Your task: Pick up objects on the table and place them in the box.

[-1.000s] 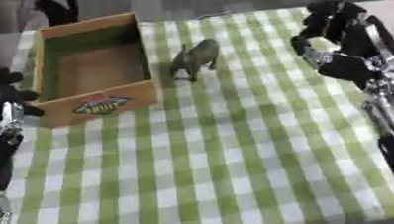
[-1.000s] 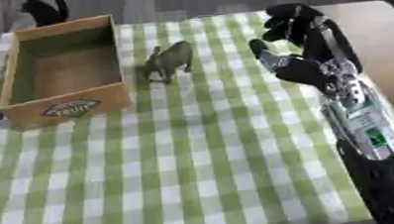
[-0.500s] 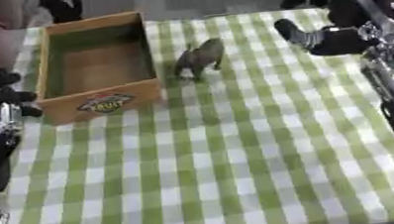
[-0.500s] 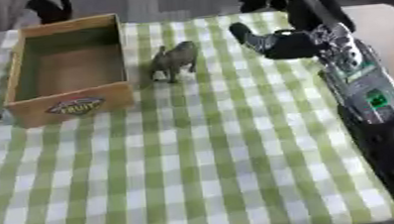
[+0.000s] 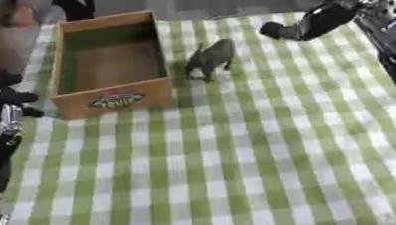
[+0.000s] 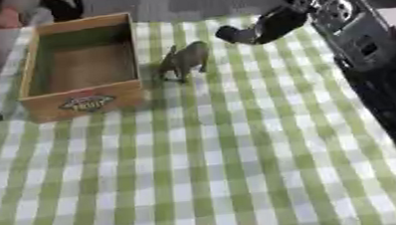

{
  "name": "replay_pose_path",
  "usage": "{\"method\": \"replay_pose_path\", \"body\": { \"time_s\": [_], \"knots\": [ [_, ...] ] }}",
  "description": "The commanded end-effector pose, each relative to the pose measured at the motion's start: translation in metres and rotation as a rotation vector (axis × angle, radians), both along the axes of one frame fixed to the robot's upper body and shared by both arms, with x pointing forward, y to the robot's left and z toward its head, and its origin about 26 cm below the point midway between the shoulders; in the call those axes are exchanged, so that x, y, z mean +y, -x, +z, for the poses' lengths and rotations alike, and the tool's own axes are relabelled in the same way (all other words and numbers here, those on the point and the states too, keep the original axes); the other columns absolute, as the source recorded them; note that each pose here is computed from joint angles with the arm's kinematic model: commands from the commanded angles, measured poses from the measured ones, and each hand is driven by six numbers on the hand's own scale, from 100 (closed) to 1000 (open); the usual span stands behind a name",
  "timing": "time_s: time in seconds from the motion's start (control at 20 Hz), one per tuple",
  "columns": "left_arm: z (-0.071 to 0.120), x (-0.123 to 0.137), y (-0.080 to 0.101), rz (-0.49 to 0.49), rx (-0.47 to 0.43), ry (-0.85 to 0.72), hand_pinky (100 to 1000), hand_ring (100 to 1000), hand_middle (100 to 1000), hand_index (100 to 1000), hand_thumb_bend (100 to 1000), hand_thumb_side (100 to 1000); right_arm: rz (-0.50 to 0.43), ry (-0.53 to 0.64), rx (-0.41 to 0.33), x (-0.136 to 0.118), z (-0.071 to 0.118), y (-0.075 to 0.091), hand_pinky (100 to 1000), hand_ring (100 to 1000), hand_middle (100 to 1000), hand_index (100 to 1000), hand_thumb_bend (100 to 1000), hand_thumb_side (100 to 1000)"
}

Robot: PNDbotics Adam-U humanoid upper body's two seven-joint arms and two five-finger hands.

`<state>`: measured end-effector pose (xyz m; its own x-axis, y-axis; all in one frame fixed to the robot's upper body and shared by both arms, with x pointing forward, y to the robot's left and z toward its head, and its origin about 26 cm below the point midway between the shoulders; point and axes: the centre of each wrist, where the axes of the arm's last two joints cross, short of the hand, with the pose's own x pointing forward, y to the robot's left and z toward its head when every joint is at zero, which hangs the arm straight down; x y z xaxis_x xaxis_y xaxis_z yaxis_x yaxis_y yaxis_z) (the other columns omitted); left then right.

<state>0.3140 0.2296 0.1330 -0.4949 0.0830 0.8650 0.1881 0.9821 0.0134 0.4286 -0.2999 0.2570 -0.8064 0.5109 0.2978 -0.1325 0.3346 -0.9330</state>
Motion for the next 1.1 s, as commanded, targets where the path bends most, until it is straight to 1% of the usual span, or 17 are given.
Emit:
{"method": "replay_pose_path", "body": {
  "time_s": [0.05,0.3,0.4,0.65,0.85,1.1],
  "knots": [
    [0.006,0.001,0.000,-0.010,-0.019,-0.015,512,611,695,773,100,202,-0.029,0.102,-0.007,-0.002,0.000,-0.015,759,747,700,822,428,224],
    [0.007,-0.001,0.000,-0.022,-0.023,-0.017,512,611,695,773,100,199,-0.052,0.219,-0.001,0.011,-0.011,-0.036,786,786,745,839,432,270],
    [0.008,-0.002,0.000,-0.026,-0.023,-0.016,512,611,695,773,100,199,-0.069,0.257,-0.007,0.016,-0.015,-0.042,808,815,783,847,433,292],
    [0.008,-0.004,0.000,-0.033,-0.025,-0.013,513,611,696,773,100,198,-0.130,0.372,-0.061,0.023,-0.023,-0.052,888,917,871,877,436,368],
    [0.010,-0.004,-0.001,-0.038,-0.029,-0.012,513,611,696,773,100,197,-0.181,0.450,-0.081,0.020,-0.033,-0.057,897,928,872,883,437,387],
    [0.011,-0.005,-0.001,-0.041,-0.032,-0.011,513,611,696,773,100,196,-0.239,0.487,-0.079,0.010,-0.044,-0.061,899,931,876,885,438,399]
  ]
}}
